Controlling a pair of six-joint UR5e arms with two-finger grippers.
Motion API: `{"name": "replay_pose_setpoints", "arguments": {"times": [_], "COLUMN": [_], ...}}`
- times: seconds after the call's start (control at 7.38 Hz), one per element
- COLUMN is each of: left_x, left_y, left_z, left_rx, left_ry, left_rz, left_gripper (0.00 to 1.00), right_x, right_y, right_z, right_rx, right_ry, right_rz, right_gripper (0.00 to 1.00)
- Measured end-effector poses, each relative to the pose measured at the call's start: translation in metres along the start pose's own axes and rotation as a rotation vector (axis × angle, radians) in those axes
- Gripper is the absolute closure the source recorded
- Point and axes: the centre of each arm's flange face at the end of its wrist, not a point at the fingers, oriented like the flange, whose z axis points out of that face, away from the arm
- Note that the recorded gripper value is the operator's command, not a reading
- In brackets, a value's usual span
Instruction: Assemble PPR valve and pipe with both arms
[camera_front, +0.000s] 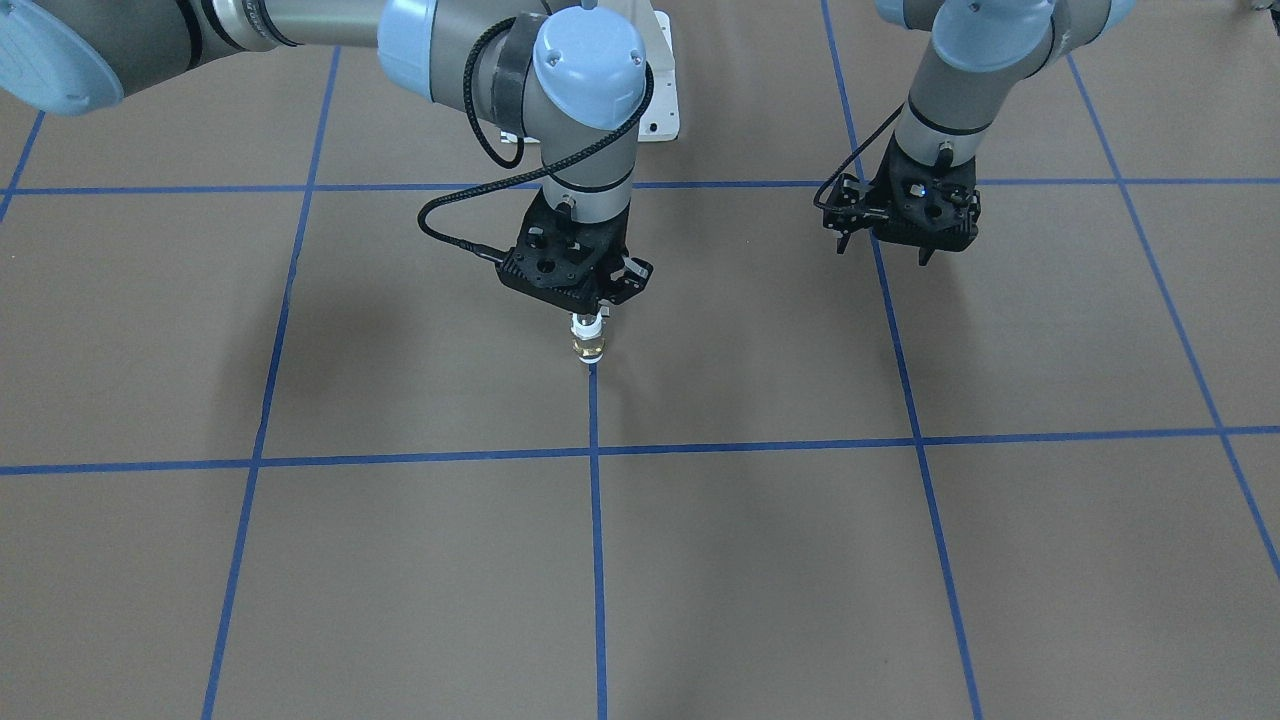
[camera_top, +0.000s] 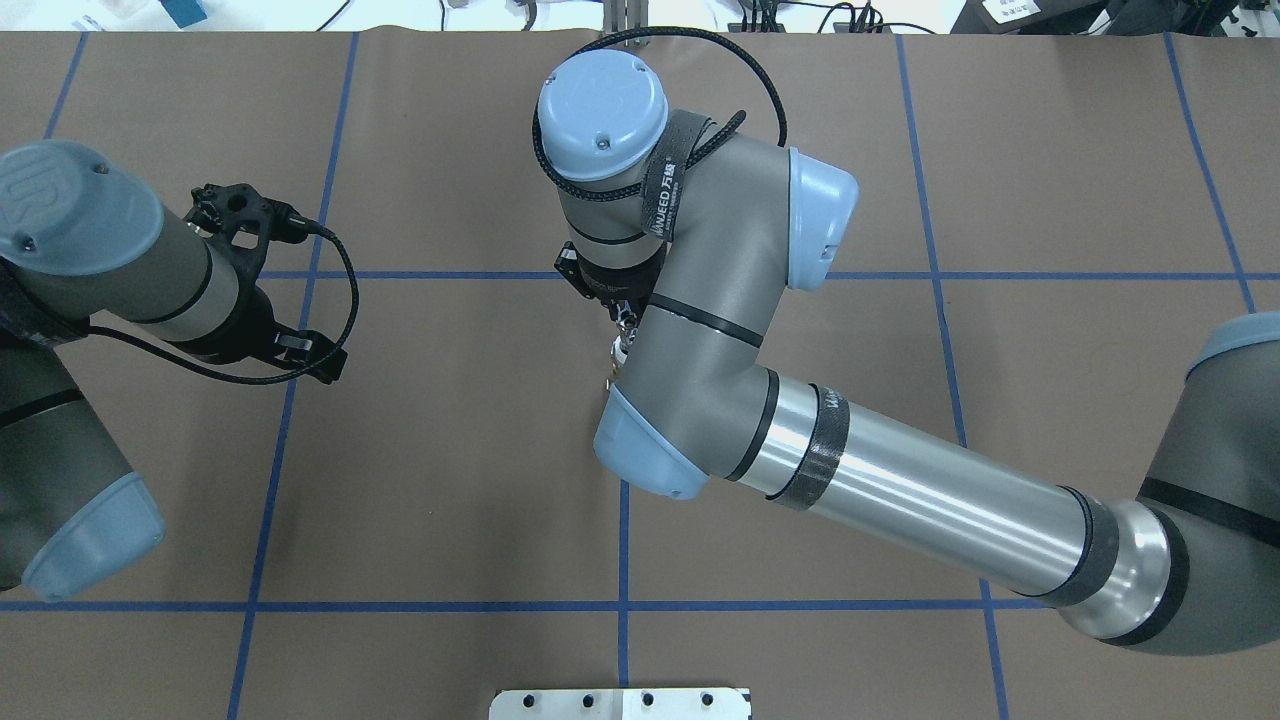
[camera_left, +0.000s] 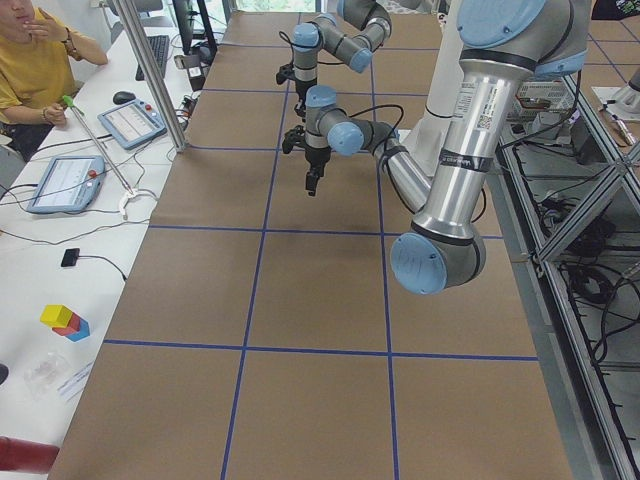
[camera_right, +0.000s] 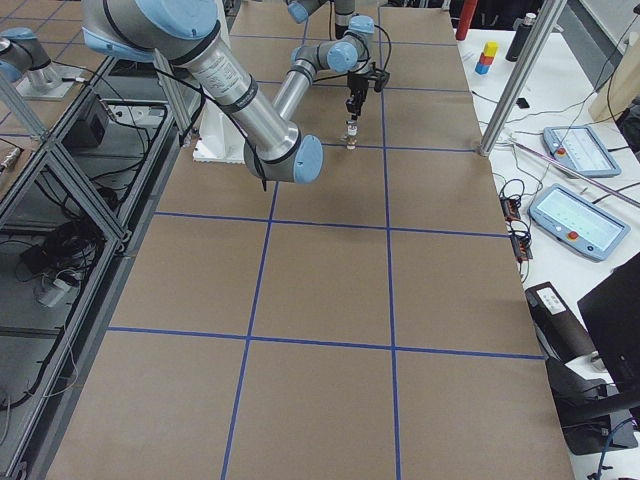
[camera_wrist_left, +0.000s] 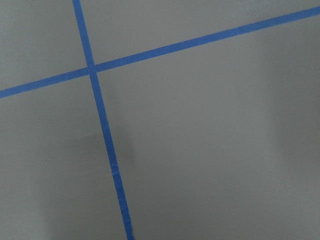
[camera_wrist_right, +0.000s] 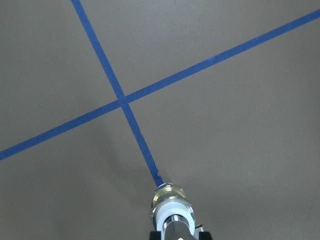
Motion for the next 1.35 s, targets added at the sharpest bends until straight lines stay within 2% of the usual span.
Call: {"name": "replay_pose_setpoints", "arguments": {"times": [1.35], "left_x": [-0.0004], "left_y": [-0.0003], "left_z": [0.0007], "left_rx": [0.000], "left_ry": [-0.002], "left_rz": [-0.002], "left_gripper": [0.00], "right_x": [0.0023], "right_y": [0.0007], "right_z": [0.0027], "right_rx": [0.006], "right_ry": [-0.001], "right_rz": [-0.003], "right_gripper": [1.00]}}
